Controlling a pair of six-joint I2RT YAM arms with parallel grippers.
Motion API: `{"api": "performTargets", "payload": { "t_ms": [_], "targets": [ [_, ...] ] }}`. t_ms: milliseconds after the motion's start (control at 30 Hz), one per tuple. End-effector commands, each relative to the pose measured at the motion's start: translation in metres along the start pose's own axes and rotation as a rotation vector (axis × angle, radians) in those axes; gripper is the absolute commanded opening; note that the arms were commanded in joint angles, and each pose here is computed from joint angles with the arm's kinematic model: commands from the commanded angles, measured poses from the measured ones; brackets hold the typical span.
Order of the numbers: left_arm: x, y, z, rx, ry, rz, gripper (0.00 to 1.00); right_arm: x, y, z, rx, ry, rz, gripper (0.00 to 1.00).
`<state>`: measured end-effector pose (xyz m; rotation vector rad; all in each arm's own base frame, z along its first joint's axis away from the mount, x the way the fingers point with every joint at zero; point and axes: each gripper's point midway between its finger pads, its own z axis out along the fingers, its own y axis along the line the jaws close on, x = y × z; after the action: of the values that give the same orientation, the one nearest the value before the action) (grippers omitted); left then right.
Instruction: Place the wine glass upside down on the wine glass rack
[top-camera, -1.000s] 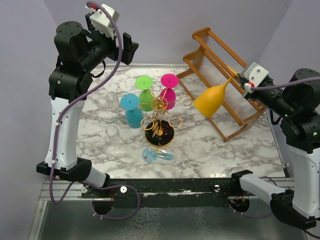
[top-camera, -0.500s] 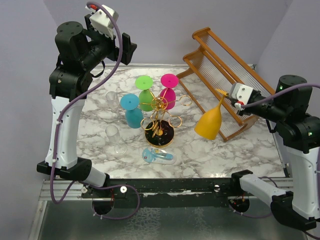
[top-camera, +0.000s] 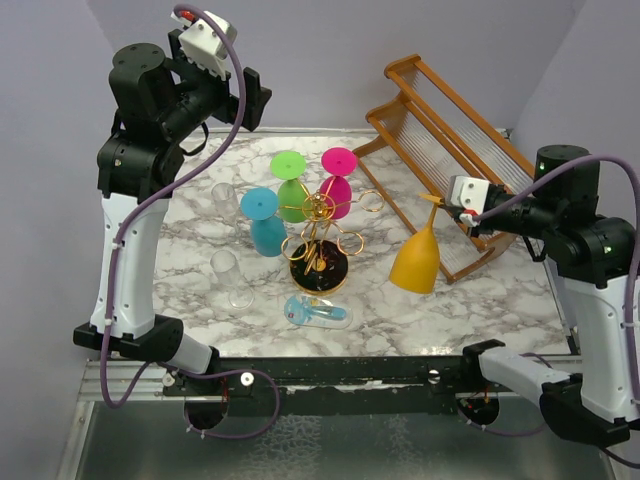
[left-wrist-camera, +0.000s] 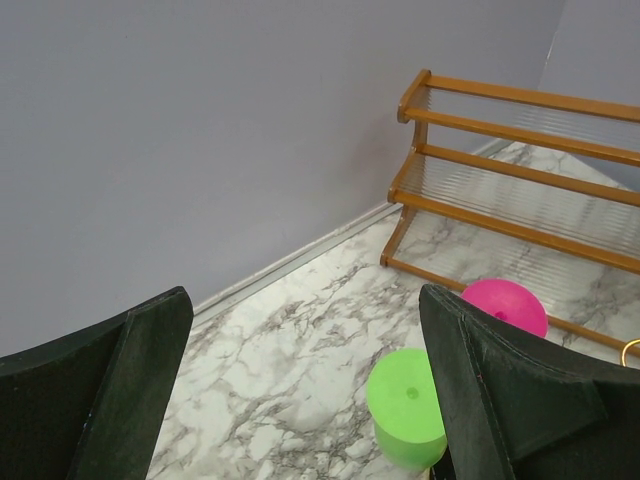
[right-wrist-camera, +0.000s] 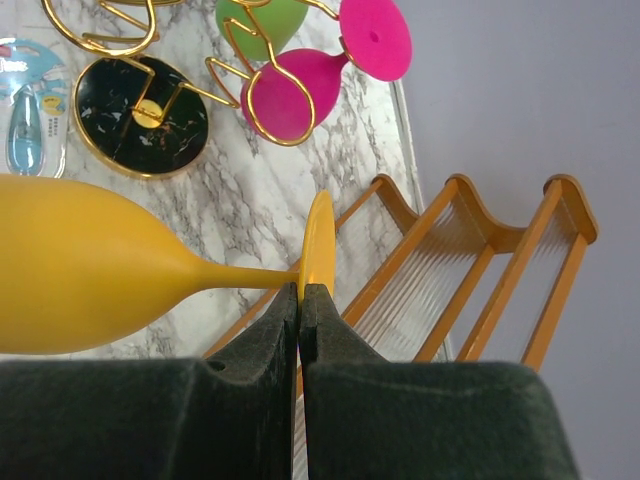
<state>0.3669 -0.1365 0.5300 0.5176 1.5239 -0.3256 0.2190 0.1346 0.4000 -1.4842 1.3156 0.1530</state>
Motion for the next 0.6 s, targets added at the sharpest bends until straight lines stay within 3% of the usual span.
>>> {"api": "performTargets", "payload": {
  "t_ms": [0,367,567],
  "targets": [
    [-0.016,0.005,-0.016,-0.038,-0.039,0.025,0.99,-0.008,0.009,0.002,-0.060,-0.040,-0.035,0.01],
    [-0.004,0.021,-0.010,-0.103,-0.018,0.024,0.99,-0.023,0.005,0.018,-0.126,-0.106,-0.026,0.01],
    [-0.003,0.027,-0.011,-0.128,-0.017,0.035,0.99,-0.018,-0.006,0.032,-0.134,-0.074,-0.037,0.01]
  ]
}}
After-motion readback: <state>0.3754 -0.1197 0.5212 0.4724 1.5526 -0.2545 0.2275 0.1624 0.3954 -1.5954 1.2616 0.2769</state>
